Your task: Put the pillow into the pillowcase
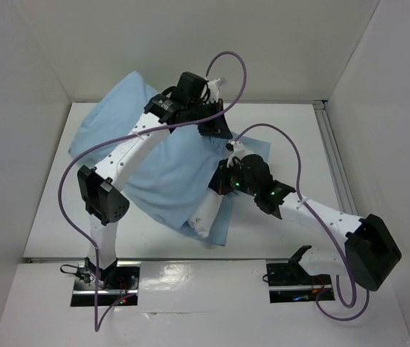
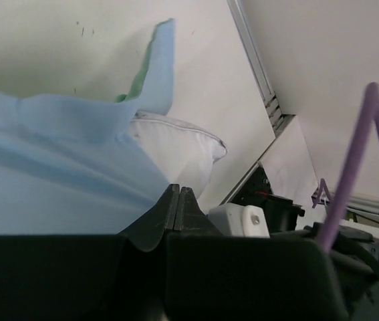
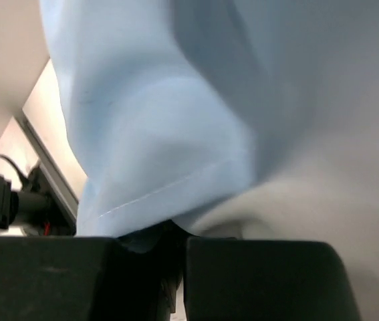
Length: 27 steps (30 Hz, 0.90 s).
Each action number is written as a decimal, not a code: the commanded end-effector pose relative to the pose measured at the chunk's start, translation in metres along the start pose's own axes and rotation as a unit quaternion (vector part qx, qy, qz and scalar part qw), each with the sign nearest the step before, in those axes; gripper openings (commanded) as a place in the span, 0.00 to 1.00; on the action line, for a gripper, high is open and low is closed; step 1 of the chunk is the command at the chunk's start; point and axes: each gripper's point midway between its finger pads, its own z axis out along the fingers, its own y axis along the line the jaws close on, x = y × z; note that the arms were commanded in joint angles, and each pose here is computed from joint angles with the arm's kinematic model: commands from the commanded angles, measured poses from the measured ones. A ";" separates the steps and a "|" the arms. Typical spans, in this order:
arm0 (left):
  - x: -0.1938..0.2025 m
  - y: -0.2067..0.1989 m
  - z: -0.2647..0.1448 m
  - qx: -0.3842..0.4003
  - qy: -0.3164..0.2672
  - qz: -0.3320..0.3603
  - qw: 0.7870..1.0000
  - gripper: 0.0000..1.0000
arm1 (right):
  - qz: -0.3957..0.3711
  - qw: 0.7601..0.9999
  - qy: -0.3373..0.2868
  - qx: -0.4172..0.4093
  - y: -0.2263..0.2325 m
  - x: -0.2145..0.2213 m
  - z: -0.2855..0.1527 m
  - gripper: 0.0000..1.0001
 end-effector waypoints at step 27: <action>0.039 0.034 -0.044 -0.231 -0.014 0.128 0.964 0.95 | 0.242 0.900 -0.123 0.341 -0.099 -0.003 -0.122 0.90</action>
